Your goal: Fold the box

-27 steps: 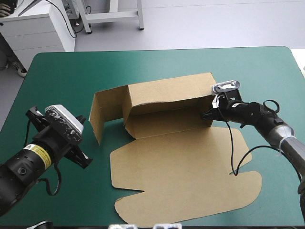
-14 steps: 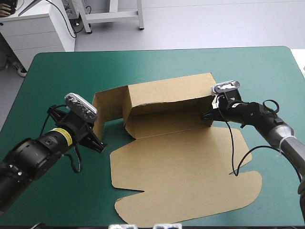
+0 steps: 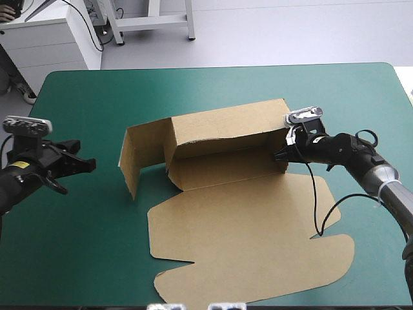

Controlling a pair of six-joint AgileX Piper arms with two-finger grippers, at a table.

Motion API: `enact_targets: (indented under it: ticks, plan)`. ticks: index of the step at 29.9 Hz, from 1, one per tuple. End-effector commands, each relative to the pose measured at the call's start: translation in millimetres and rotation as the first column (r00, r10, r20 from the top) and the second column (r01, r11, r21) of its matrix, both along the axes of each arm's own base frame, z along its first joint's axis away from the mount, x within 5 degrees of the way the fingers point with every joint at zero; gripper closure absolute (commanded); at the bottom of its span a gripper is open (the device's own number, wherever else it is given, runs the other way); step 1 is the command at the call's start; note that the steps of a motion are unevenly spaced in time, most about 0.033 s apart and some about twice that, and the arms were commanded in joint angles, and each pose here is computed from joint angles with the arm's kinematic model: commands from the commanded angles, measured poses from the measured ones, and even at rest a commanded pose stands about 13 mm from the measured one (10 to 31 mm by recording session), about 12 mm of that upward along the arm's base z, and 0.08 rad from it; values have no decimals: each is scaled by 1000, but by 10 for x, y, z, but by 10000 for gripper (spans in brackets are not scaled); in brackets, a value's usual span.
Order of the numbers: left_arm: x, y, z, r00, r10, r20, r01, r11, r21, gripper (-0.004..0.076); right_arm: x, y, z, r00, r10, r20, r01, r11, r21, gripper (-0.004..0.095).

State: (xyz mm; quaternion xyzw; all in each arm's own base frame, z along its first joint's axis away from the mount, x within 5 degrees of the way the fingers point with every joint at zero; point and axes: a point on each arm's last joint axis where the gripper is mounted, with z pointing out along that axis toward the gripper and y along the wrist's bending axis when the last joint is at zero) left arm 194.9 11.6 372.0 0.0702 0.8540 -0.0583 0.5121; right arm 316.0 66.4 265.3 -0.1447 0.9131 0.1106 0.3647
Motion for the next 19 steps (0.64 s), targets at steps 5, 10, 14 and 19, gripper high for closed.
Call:
enact_targets:
  ticks: [5, 10, 14, 19]
  plan:
    - [13, 200, 185, 983, 134, 125, -122, 987, -102, 708, 2, -25, 407, 998, -32, -54, 30, 999, -22, 925]
    - [77, 230, 146, 983, 141, 114, -130, 986, -100, 708, -29, -83, 689, 986, -87, -139, 77, 994, -76, 925]
    - [127, 218, 126, 984, 135, 114, -125, 988, -96, 708, -113, -93, 879, 967, -97, -234, 79, 993, -87, 925]
    - [176, 199, 107, 985, 124, 117, -115, 990, -81, 708, -245, -167, 976, 926, -159, -343, 109, 981, -161, 920]
